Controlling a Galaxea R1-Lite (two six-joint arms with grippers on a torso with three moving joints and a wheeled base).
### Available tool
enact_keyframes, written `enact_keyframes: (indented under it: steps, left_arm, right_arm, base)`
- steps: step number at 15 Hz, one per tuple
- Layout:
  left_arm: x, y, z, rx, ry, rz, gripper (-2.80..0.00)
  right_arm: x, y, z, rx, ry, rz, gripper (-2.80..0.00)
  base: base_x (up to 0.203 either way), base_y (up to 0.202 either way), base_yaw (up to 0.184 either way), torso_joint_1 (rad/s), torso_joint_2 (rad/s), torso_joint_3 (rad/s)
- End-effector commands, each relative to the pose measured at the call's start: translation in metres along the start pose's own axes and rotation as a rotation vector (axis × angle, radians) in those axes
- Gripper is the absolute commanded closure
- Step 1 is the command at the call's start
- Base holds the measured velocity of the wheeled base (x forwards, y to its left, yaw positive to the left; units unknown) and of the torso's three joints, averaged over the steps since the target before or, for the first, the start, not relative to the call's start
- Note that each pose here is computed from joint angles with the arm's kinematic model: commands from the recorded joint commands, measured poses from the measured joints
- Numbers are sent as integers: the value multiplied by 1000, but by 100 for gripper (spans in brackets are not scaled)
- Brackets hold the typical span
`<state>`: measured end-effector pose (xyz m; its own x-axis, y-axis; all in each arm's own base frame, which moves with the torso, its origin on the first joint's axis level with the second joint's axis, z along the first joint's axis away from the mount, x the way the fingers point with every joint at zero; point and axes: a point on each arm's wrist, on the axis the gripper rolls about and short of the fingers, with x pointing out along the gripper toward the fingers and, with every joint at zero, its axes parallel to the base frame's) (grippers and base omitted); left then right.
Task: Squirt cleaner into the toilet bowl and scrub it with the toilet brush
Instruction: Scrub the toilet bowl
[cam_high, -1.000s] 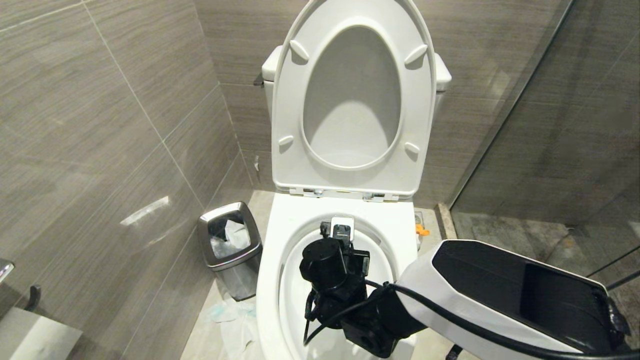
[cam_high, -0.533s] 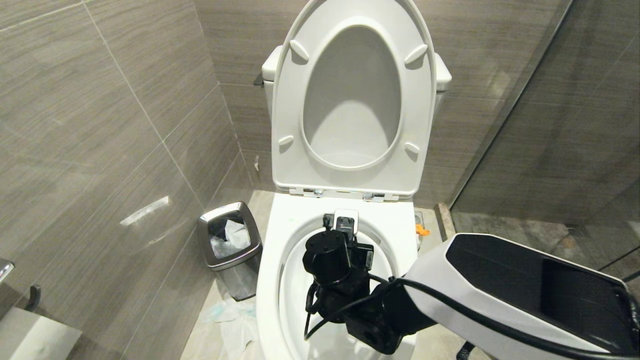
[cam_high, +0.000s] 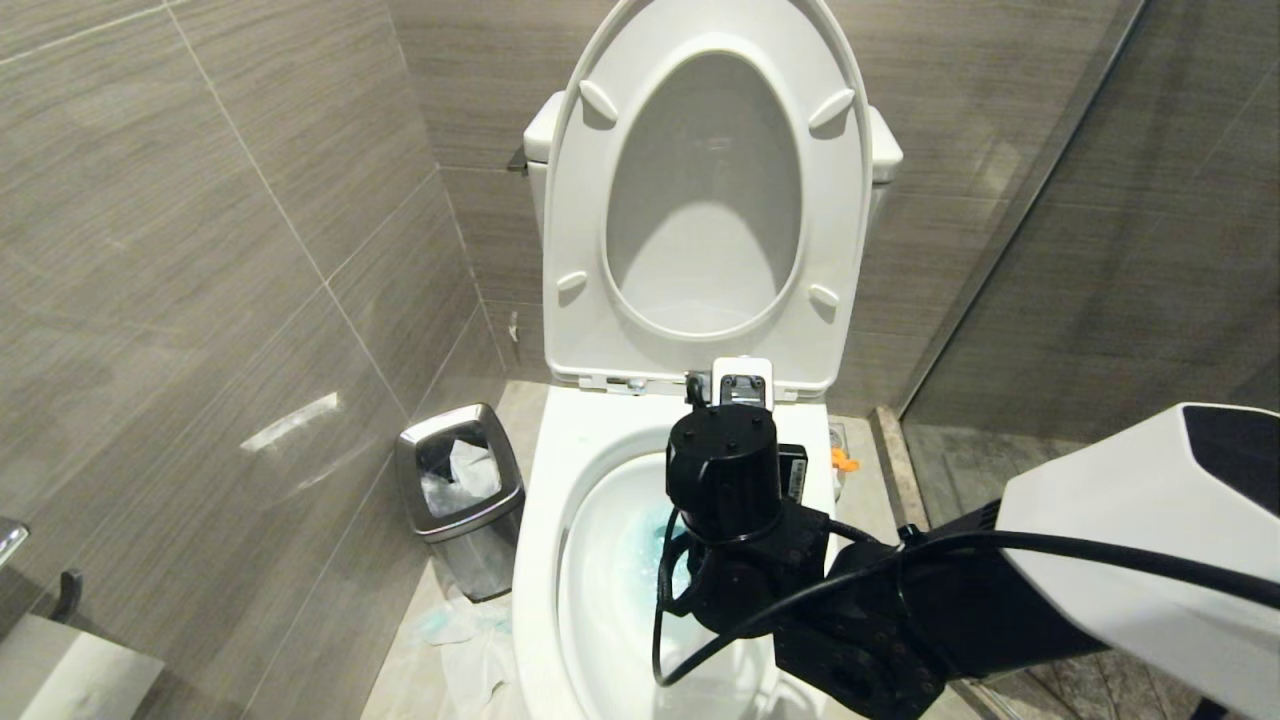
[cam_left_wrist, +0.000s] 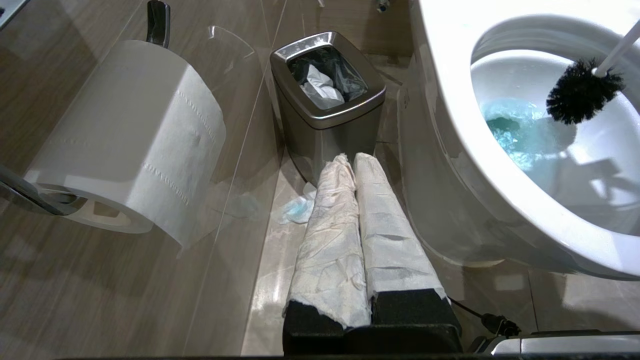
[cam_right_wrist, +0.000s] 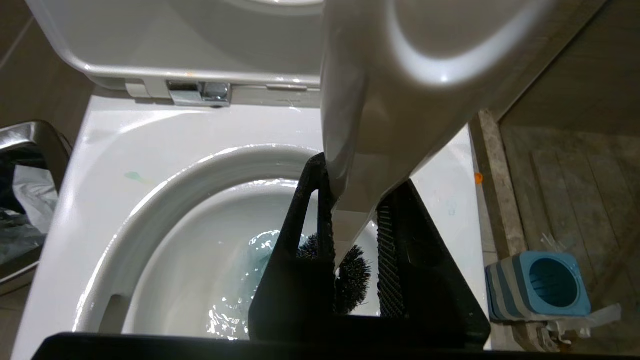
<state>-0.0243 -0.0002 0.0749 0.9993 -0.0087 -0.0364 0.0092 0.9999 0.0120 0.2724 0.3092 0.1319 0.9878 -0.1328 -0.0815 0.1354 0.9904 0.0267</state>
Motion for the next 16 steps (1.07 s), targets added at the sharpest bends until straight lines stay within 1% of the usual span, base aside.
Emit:
enact_keyframes:
  steps: [1, 3, 6, 9, 10, 12, 14, 16]
  left_arm:
    - [0, 0, 0, 0, 0, 0, 0]
    - [0, 0, 0, 0, 0, 1, 0]
    - [0, 0, 0, 0, 0, 1, 0]
    - [0, 0, 0, 0, 0, 0, 0]
    - [0, 0, 0, 0, 0, 0, 0]
    - [0, 0, 0, 0, 0, 0, 0]
    - [0, 0, 0, 0, 0, 1, 0]
    - [0, 0, 0, 0, 0, 0, 0]
  right_arm:
    - [-3, -3, 13, 13, -17, 18, 0]
    - [2, 1, 9, -1, -14, 25, 0]
    - [20, 2, -8, -22, 2, -1, 0]
    - [45, 8, -12, 2, -10, -17, 0]
    - [57, 6, -11, 6, -15, -31, 0]
    - [71, -2, -10, -15, -20, -60, 0]
    - [72, -10, -10, -26, -10, -69, 0]
    - [66, -18, -12, -50, 11, -53, 0]
  base:
    - [0, 0, 0, 0, 0, 0]
    - [0, 0, 0, 0, 0, 0]
    - [0, 0, 0, 0, 0, 0]
    - [0, 0, 0, 0, 0, 0]
    - [0, 0, 0, 0, 0, 0]
    - [0, 0, 0, 0, 0, 0]
    - [0, 0, 0, 0, 0, 0]
    - [0, 0, 0, 0, 0, 0]
